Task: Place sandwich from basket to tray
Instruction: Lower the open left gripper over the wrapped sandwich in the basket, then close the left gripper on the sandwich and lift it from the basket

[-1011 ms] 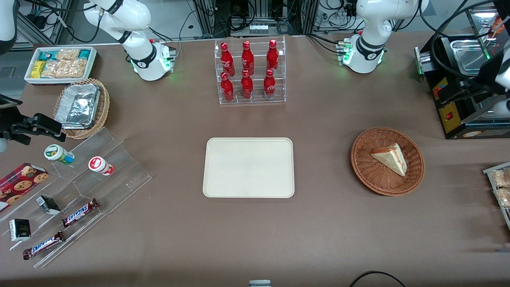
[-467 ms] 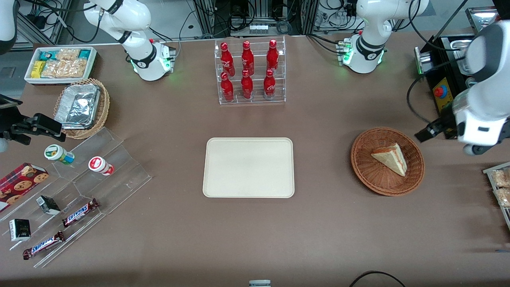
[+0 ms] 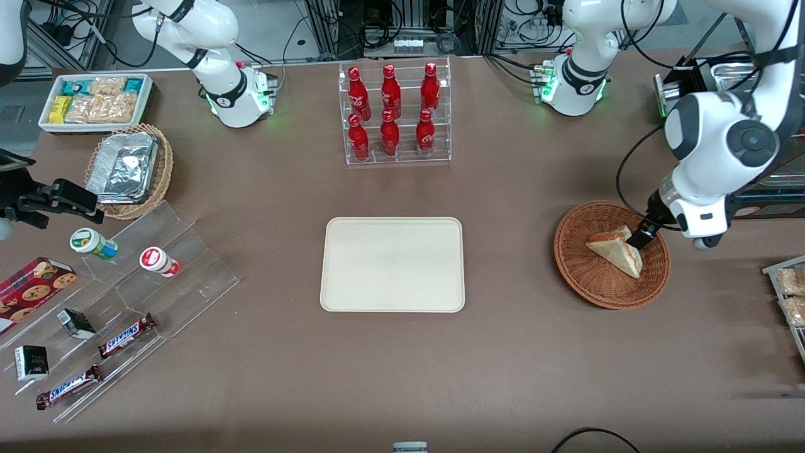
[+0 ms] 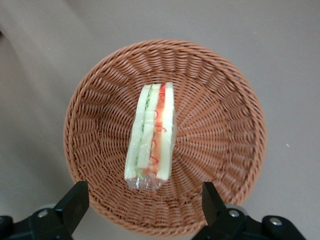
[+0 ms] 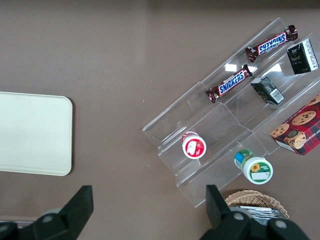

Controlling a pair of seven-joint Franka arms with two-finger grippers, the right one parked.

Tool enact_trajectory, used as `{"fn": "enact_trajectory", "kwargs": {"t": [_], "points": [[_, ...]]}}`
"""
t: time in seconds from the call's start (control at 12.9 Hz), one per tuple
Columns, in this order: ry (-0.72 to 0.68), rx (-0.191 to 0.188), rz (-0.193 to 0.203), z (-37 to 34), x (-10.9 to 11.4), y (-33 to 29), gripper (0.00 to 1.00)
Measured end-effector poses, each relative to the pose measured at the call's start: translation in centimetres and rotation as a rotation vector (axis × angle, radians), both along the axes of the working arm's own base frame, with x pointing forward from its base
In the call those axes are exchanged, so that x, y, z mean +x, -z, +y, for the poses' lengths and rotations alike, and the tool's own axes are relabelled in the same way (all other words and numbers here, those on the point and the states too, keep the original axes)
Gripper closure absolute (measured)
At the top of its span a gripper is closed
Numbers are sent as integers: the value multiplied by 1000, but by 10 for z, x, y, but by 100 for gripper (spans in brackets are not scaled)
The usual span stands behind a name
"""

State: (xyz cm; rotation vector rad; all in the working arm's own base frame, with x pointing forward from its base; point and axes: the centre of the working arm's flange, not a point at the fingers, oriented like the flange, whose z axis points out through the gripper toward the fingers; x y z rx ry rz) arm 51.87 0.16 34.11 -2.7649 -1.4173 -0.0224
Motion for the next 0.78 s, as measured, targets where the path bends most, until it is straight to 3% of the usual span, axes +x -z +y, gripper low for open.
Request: {"fn": "enact_trajectory", "kwargs": {"t": [0.31, 0.78], "points": [[-66, -10, -52, 8, -8, 49, 0], [-123, -20, -64, 7, -19, 90, 0]]}}
